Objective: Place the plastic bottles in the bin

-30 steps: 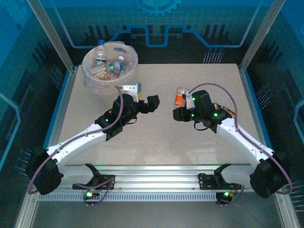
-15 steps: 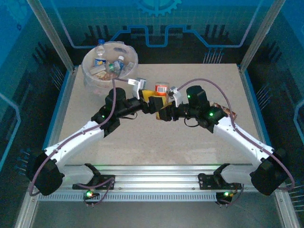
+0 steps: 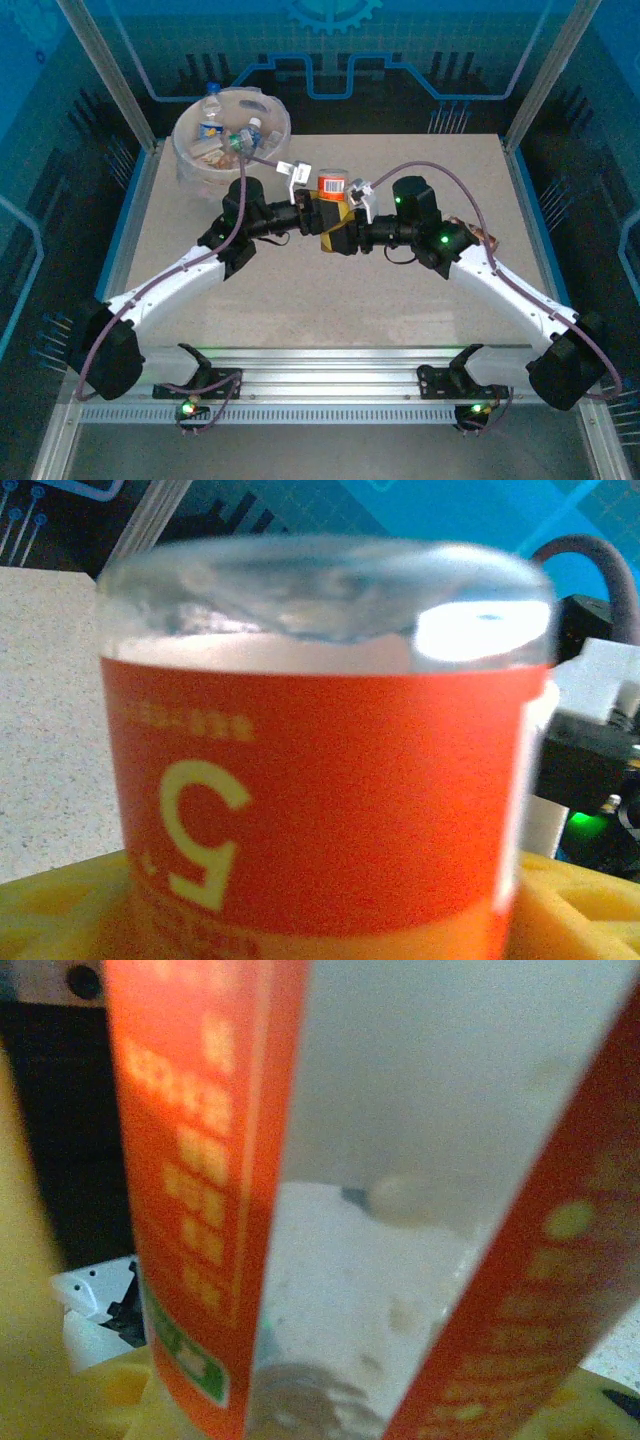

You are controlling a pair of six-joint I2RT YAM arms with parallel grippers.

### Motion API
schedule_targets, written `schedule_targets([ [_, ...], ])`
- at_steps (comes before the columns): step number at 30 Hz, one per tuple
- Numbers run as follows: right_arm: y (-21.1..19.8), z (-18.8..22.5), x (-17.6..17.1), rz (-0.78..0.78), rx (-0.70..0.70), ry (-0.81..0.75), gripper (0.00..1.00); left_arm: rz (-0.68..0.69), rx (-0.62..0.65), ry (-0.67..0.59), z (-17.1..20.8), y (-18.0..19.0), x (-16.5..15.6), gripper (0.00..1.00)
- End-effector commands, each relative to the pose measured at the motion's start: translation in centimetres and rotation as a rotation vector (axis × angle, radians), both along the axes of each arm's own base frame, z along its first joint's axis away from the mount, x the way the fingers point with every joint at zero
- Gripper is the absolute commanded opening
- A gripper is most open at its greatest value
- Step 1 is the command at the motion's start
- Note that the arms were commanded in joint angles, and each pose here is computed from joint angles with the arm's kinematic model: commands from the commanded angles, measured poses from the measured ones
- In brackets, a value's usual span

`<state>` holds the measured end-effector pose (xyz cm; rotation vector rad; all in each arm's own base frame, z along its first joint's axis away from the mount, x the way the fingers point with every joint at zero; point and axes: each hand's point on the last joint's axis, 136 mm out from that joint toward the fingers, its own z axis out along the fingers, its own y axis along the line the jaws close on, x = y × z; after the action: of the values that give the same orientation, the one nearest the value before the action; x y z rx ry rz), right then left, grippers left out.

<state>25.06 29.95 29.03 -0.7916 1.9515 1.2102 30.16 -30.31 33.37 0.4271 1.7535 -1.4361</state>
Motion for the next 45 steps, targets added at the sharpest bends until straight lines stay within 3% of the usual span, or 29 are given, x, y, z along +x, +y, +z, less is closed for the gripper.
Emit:
schedule_targets([
  [1, 0.9, 1.8, -0.4, 0.036, 0.029, -0.047, 0.36, -0.039, -0.055, -0.036, 2.4, -0.2, -0.1, 0.68],
  [4, 0.6, 1.6, -0.2, 0.015, 0.006, -0.056, 0.43, -0.021, -0.059, -0.044, 2.7, 0.3, 0.1, 0.55],
  [6, 0.2, 1.4, 0.0, -0.007, -0.013, -0.061, 0.54, 0.005, -0.058, -0.050, 3.0, 0.9, 0.5, 0.48],
  [7, 0.1, 1.3, 0.1, -0.016, -0.023, -0.063, 0.61, 0.017, -0.054, -0.052, 3.0, 1.1, 0.6, 0.47],
  [9, -0.4, 1.4, 0.4, -0.045, -0.043, -0.071, 0.86, 0.046, -0.038, -0.068, 3.4, 1.7, 0.9, 0.43],
  [11, -0.8, 1.5, 0.5, -0.071, -0.062, -0.083, 1.00, 0.073, -0.001, -0.087, 3.6, 2.3, 1.1, 0.42],
  [19, -3.6, 4.0, 0.7, -0.200, -0.106, -0.162, 1.00, 0.376, 0.296, -0.255, 7.4, 7.9, 4.5, 0.38],
  [28, -9.2, 4.2, 3.2, -0.540, -0.217, -0.194, 1.00, 0.690, 0.595, -0.325, 10.9, 16.9, 11.5, 0.38],
  [34, -11.7, 3.0, 4.3, -0.684, -0.296, -0.156, 1.00, 0.777, 0.721, -0.253, 10.7, 22.0, 16.1, 0.38],
  [45, -15.3, 2.0, 5.3, -0.866, -0.338, -0.091, 1.00, 0.816, 1.018, -0.157, 5.4, 26.8, 21.2, 0.42],
])
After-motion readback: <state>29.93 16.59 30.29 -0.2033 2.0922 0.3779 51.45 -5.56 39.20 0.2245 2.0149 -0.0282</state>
